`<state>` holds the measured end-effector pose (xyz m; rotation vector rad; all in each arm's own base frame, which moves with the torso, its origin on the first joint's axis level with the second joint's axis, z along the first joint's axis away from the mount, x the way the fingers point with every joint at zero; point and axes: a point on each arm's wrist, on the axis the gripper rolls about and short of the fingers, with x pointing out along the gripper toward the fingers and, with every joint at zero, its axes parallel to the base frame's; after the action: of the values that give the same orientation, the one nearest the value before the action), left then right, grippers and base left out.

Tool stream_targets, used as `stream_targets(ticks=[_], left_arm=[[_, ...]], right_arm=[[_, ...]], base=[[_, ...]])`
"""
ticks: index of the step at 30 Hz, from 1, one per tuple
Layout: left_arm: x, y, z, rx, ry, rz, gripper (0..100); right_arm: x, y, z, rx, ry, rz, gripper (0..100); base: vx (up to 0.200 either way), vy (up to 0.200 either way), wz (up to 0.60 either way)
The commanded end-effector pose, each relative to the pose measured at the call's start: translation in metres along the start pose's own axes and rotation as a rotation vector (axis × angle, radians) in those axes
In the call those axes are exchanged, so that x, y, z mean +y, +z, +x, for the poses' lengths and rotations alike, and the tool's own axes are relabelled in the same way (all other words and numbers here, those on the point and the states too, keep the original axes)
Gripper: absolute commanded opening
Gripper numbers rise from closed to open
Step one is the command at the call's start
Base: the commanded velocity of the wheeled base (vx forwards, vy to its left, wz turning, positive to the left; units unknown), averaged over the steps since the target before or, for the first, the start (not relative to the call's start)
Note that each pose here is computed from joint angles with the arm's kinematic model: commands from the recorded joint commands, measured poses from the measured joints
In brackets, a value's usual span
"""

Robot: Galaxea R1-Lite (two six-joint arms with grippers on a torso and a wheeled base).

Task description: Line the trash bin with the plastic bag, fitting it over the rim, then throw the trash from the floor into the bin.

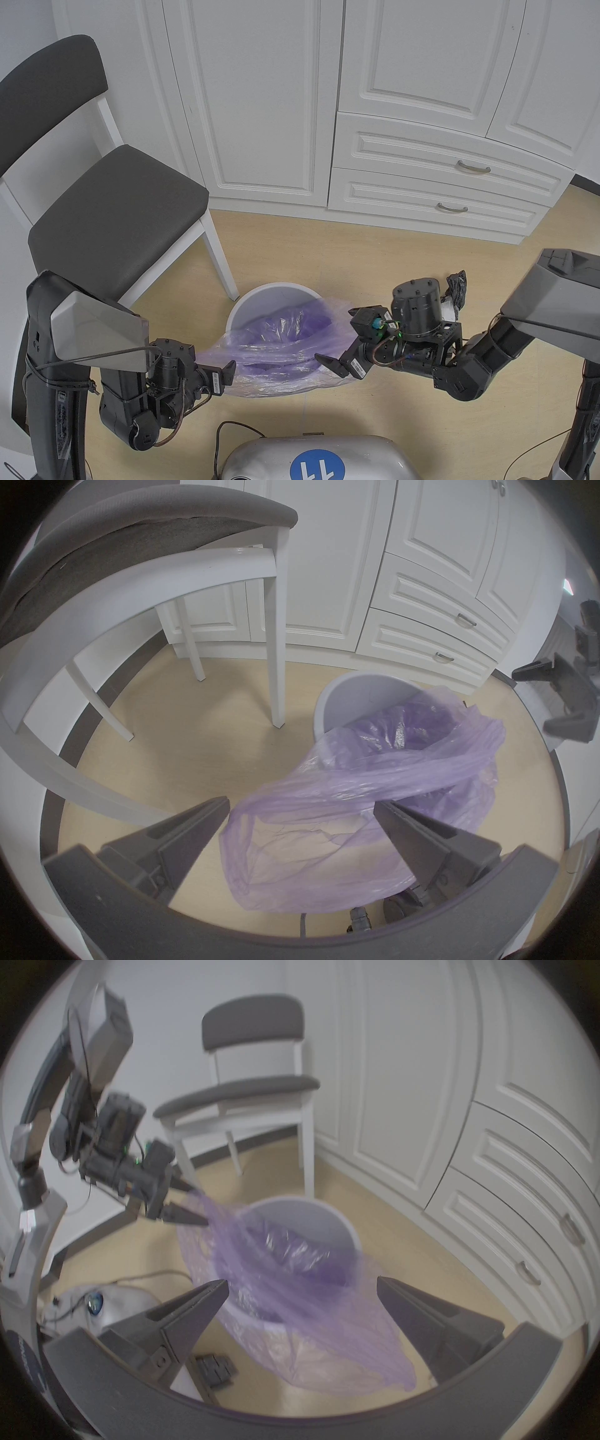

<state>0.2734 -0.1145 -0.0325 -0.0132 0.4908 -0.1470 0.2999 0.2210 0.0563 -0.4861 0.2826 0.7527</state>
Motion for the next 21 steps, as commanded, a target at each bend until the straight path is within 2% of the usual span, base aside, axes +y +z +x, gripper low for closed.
stream_targets(ticks=[1,4,8,16,21], left_arm=[[0.004,0.013,-0.027,-0.012,-0.052,0.013,100],[0.006,0.023,-0.051,-0.025,-0.129,0.032,100],[0.008,0.030,-0.070,-0.048,-0.188,0.061,100],[0.009,0.039,-0.077,-0.090,-0.190,0.056,100],[0.011,0.040,-0.077,-0.095,-0.182,0.053,100]], right_arm=[[0.019,0.062,0.012,0.038,0.021,-0.229,100],[0.021,0.062,0.024,0.061,0.037,-0.307,100],[0.028,0.056,0.042,0.086,0.023,-0.361,100],[0.045,0.040,0.061,0.188,0.086,-0.383,100],[0.052,0.031,0.068,0.217,0.105,-0.389,100]], base=[[0.000,0.000,0.00],[0.000,0.000,0.00],[0.000,0.000,0.00],[0.000,0.000,0.00],[0.000,0.000,0.00]])
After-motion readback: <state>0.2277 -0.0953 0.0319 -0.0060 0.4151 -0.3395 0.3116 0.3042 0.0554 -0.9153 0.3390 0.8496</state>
